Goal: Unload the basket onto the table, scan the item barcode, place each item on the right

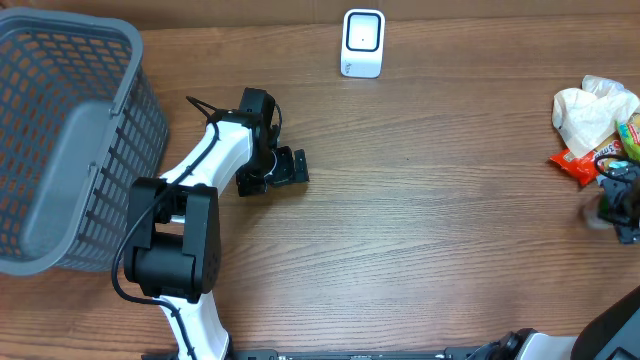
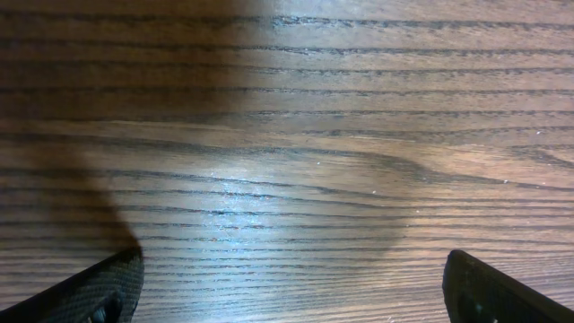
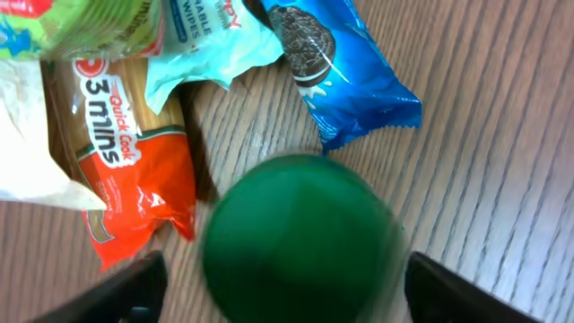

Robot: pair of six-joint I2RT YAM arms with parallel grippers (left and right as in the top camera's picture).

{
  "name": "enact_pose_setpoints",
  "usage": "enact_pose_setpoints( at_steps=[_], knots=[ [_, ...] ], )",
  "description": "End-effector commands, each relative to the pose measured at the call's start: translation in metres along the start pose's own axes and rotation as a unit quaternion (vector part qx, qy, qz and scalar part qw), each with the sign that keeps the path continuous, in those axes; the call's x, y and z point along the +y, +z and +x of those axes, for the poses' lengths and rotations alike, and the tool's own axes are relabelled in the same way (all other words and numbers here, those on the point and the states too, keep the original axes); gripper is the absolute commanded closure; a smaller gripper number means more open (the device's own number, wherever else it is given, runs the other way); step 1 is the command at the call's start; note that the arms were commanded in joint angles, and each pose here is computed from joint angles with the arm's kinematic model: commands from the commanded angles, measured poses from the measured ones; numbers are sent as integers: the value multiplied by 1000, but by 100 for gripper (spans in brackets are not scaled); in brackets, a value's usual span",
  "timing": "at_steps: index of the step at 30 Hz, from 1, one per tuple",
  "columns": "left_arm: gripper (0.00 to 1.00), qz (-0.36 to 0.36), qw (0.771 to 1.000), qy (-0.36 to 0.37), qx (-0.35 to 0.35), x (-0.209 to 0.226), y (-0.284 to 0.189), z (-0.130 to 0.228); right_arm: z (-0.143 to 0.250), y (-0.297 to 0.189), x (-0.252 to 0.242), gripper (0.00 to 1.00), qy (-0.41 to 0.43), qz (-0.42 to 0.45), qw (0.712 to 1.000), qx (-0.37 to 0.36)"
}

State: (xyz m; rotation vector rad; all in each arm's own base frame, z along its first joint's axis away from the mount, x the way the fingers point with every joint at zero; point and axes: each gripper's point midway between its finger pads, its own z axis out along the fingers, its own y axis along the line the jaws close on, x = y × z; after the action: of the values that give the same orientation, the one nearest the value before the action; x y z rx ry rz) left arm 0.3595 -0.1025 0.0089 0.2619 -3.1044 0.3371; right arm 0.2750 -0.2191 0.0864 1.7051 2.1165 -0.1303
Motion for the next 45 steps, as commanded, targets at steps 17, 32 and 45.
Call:
enact_pose_setpoints(
  at_steps=[17, 32, 45],
  knots=[
    [0, 3, 999, 5, 32, 2, 15, 13, -13, -55, 32, 0, -14, -105, 994, -39],
    [0, -27, 999, 15, 14, 12, 16, 6, 50, -301, 62, 0, -254, -385, 847, -266],
    [0, -10, 999, 42, -23, 4, 16, -13, 114, -318, 55, 0, -318, -473, 804, -166]
  ],
)
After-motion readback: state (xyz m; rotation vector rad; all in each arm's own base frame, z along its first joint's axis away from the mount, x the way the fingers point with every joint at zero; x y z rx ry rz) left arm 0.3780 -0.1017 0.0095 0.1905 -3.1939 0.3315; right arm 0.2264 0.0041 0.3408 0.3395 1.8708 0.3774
